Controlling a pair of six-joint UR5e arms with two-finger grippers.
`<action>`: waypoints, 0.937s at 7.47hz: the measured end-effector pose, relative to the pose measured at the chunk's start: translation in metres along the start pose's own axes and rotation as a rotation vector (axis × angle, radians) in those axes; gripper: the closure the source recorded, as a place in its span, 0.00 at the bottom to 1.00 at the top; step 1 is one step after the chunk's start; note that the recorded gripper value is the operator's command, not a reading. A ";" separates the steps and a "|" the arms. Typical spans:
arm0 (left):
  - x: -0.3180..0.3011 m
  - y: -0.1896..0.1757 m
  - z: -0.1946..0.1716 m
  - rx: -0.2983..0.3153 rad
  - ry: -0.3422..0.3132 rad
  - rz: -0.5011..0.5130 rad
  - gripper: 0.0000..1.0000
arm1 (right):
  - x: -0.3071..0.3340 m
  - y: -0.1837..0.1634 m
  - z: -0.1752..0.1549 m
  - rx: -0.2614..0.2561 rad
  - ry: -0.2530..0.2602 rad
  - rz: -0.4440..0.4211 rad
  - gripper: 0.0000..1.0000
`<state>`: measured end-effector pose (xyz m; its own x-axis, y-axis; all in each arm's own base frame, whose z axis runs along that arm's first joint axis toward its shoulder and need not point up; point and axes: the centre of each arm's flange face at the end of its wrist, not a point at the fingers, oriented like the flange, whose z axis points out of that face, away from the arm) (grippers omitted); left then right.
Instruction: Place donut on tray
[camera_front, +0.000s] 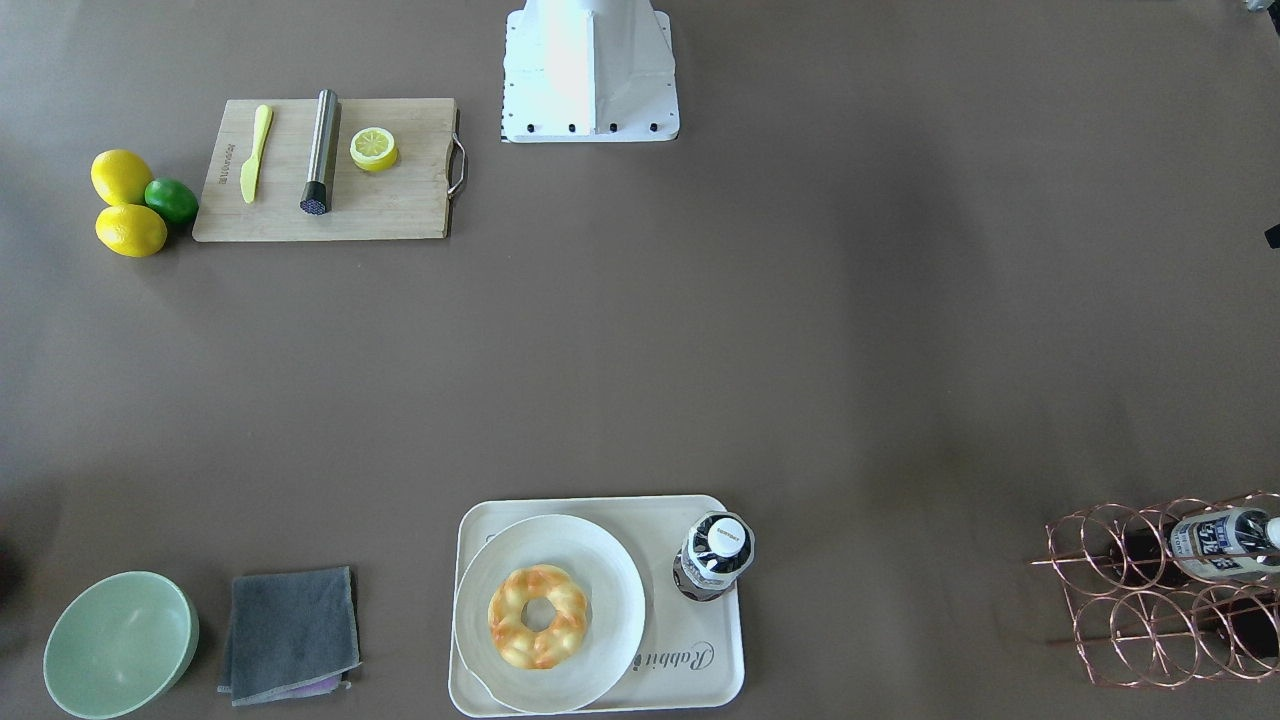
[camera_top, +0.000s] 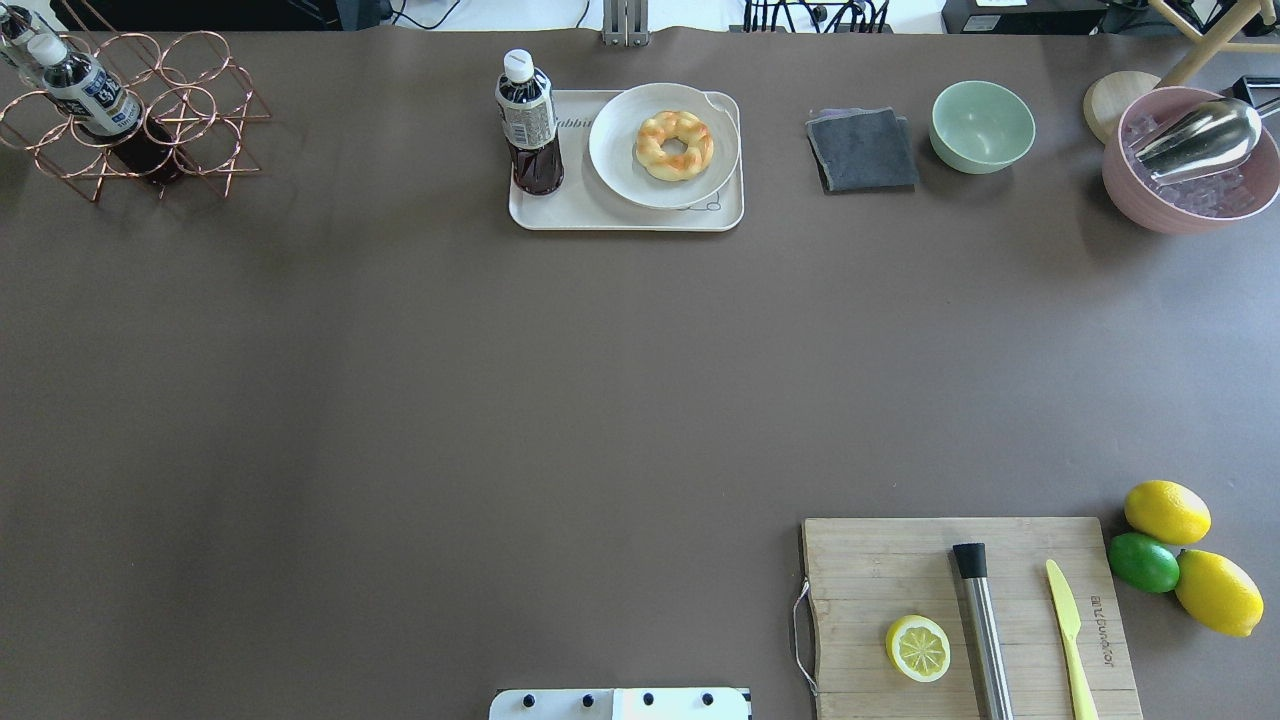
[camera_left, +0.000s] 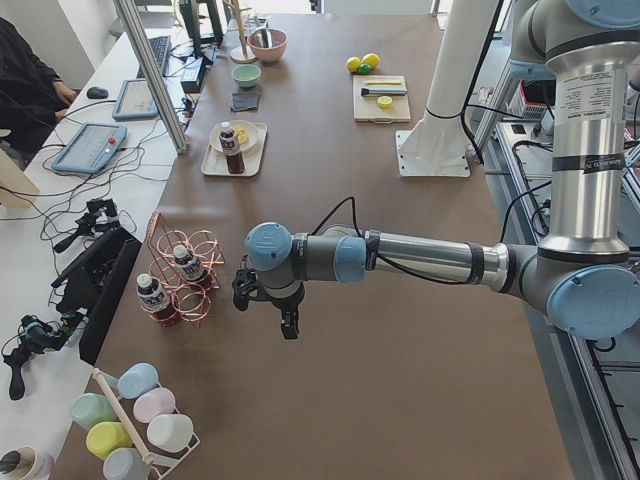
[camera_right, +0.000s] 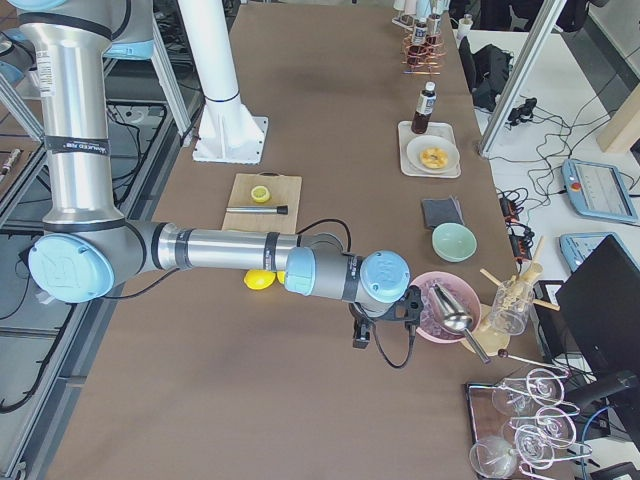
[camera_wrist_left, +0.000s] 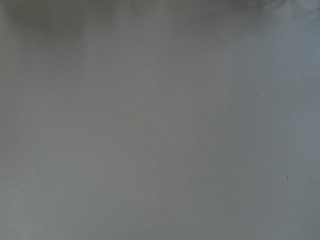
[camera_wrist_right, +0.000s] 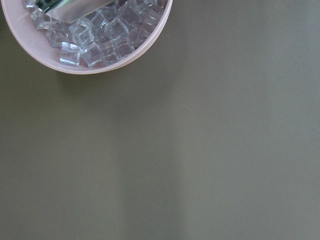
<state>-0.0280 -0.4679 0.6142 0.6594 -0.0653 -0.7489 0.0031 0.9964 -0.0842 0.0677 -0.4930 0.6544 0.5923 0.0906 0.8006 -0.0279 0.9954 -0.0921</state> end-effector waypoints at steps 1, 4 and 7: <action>0.003 0.002 -0.004 -0.010 0.001 -0.013 0.02 | 0.002 0.003 0.000 -0.002 0.011 0.001 0.00; -0.004 0.007 -0.001 -0.028 -0.005 -0.039 0.02 | 0.010 0.011 0.003 -0.008 0.031 0.003 0.00; -0.006 0.008 0.001 -0.031 -0.007 -0.044 0.02 | 0.012 0.012 0.003 -0.008 0.056 0.003 0.00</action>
<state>-0.0317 -0.4591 0.6188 0.6646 -0.1087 -0.7392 0.0088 0.9904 -0.1378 0.0721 -0.4795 0.6646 0.6364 0.0913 0.7659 -0.0233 0.9948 -0.0993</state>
